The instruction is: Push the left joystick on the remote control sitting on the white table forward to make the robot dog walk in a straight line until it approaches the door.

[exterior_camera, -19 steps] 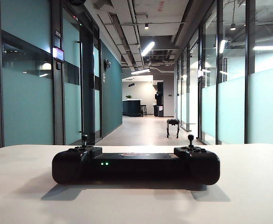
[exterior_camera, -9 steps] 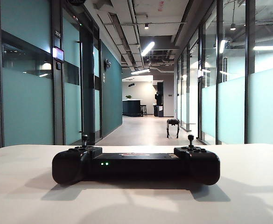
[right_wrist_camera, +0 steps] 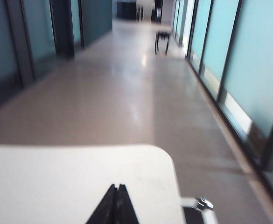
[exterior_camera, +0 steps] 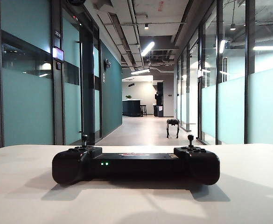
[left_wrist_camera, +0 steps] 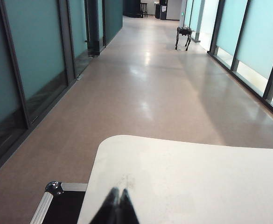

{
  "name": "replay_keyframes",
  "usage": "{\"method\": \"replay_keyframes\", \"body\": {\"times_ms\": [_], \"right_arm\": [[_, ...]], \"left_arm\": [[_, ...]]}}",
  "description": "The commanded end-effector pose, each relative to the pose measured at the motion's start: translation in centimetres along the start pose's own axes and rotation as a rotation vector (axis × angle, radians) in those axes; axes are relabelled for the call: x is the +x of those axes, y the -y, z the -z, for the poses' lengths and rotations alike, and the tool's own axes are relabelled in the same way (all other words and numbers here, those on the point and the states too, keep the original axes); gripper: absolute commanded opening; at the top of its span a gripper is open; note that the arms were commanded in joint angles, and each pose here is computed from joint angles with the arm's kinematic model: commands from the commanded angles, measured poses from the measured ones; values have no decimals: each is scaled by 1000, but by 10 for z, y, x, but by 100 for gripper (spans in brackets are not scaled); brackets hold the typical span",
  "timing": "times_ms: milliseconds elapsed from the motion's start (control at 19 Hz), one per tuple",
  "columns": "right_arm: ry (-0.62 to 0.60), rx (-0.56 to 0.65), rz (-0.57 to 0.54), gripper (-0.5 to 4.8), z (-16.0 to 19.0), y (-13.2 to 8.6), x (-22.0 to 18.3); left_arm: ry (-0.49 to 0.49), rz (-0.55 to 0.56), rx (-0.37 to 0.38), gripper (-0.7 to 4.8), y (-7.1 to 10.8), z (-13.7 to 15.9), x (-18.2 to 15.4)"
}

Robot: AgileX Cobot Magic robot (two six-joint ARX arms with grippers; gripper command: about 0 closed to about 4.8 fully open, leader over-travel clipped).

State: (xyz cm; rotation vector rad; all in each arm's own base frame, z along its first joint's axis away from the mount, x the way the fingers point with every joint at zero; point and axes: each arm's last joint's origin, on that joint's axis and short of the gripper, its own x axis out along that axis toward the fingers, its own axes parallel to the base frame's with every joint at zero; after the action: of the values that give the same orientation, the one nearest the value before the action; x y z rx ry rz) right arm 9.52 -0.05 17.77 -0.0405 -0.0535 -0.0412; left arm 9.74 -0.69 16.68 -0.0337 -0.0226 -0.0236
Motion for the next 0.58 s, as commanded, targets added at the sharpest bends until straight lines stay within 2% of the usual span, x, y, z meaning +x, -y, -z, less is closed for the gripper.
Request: {"method": "replay_keyframes", "body": {"times_ms": [53, 421, 579], "right_arm": [[81, 51, 0, -1, -1, 0, 1], [42, 52, -1, -1, 5, 0, 2], [42, 108, -3, -1, 5, 0, 2]], "left_arm": [[11, 1, -3, -4, 0, -2, 0], [11, 1, -3, -4, 0, -2, 0], [11, 1, -3, -4, 0, -2, 0]]}}
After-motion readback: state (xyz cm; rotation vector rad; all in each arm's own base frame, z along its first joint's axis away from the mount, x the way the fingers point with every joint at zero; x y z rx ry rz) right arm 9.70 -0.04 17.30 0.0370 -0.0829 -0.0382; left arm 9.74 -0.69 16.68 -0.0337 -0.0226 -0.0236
